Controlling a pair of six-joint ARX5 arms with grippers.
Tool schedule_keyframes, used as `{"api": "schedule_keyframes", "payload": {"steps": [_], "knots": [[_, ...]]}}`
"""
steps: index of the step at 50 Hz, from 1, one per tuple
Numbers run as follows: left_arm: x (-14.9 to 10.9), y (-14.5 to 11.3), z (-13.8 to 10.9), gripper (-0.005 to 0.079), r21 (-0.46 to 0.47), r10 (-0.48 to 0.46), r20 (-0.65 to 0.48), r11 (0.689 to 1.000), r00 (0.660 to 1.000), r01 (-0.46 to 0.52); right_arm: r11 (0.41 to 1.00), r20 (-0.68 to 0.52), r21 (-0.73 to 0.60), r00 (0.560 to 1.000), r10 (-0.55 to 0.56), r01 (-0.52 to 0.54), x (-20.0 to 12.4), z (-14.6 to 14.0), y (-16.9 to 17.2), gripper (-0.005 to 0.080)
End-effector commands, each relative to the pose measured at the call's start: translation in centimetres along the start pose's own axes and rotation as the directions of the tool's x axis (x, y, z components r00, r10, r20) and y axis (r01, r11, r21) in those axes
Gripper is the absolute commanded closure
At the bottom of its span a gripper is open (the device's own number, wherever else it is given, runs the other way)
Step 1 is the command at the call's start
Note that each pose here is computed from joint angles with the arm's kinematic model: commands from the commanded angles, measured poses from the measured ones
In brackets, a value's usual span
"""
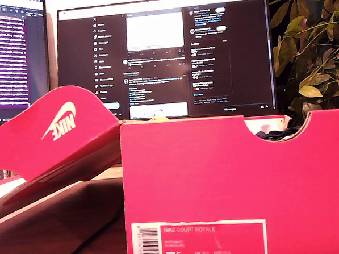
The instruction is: Close the red shoebox by pushing the lid with your left arm and holding the box in place with your right arm
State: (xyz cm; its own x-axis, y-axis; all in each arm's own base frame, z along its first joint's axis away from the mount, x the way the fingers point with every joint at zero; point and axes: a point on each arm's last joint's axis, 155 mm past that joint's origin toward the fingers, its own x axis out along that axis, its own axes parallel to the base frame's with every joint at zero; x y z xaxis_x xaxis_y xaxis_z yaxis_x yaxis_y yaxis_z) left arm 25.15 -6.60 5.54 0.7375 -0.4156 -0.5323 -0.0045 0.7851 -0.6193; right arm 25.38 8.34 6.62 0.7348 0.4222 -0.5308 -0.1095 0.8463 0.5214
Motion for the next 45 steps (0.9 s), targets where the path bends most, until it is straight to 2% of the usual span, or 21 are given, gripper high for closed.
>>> {"api": "schedule_keyframes", "payload": {"steps": [1, 7, 22, 35, 45], "knots": [[0.4, 0.4, 0.0, 0.0761, 0.013, 0.000, -0.018, 1.000, 1.000, 0.001, 1.000, -0.001, -0.008, 1.000, 0.025, -0.025, 0.2, 0.3, 0.5, 0.0764], [1.3, 0.8, -0.5, 0.0761, -0.017, -0.014, -0.082, 1.000, 0.997, 0.013, 0.999, -0.038, 0.001, 0.998, 0.051, -0.051, 0.8, -0.4, 0.7, 0.0764], [3.1, -1.4, -2.0, 0.0761, -0.108, -0.192, -0.234, 0.979, 0.953, 0.171, 0.995, -0.088, 0.019, 0.991, 0.096, -0.095, 1.9, -1.3, 1.0, 0.0764], [3.1, -3.2, -0.7, 0.0761, -0.101, -0.273, -0.231, 0.961, 0.934, 0.256, 0.992, -0.105, 0.025, 0.986, 0.127, -0.125, 2.3, -1.5, 1.4, 0.0764], [2.4, -5.8, 0.8, 0.0761, -0.099, -0.376, -0.233, 0.927, 0.897, 0.363, 0.989, -0.111, 0.024, 0.983, 0.145, -0.143, 2.3, -1.6, 1.7, 0.0764]]}}
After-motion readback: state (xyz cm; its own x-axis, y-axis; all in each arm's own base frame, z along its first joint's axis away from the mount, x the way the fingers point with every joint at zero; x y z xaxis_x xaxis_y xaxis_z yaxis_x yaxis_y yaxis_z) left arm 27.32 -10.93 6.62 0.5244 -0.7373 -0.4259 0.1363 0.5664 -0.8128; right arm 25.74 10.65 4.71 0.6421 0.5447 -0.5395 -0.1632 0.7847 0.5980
